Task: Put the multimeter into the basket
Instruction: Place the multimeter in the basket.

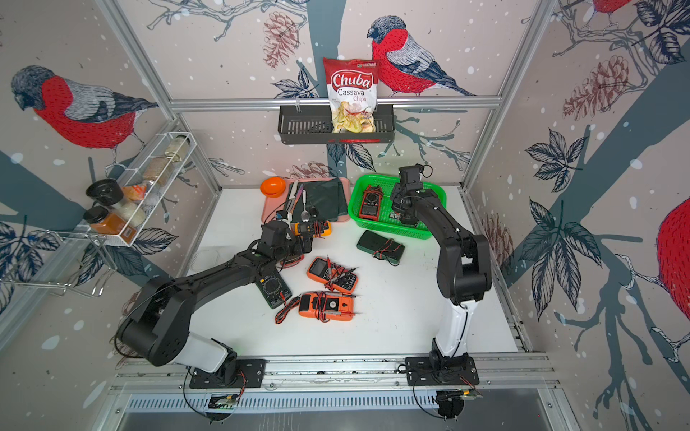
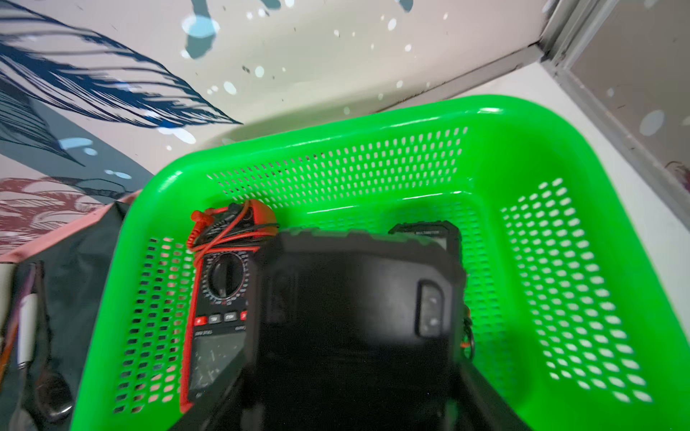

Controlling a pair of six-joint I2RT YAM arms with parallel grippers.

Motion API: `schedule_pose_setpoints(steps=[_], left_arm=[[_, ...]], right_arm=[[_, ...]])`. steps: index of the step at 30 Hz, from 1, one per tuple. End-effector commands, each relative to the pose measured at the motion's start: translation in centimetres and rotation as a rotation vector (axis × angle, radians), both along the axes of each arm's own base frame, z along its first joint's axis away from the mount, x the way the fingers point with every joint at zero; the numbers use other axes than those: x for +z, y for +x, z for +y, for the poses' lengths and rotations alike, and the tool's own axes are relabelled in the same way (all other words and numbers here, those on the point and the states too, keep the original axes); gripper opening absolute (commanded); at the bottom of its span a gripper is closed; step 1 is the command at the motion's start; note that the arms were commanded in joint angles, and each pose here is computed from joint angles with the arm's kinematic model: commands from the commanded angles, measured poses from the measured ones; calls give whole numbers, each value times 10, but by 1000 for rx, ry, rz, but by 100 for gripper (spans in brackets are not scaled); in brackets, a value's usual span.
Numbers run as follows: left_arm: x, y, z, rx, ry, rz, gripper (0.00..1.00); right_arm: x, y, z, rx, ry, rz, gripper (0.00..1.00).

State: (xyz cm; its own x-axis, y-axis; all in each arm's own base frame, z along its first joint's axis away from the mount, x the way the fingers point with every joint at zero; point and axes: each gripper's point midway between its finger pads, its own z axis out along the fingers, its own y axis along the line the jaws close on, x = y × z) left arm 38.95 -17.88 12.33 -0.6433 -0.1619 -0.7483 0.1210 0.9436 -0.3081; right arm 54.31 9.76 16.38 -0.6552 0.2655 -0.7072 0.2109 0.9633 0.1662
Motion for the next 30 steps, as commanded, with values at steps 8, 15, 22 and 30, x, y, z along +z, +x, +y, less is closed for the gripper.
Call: schedule_pose_setpoints(steps=[8,15,22,30], left_arm=[[4,4,1,3,-2,-15,98],[3,6,0,0,-9,-14,98],[3,6,0,-1,-13,-12,99],[2,5,0,-3,-13,-9,98]], right_arm=[[-69,18,28,59,-36,153,26],[-95,15,40,78,-32,210,42],[-114,9,52,111,-20,254,65],[-114,8,57,135,-4,258,94]])
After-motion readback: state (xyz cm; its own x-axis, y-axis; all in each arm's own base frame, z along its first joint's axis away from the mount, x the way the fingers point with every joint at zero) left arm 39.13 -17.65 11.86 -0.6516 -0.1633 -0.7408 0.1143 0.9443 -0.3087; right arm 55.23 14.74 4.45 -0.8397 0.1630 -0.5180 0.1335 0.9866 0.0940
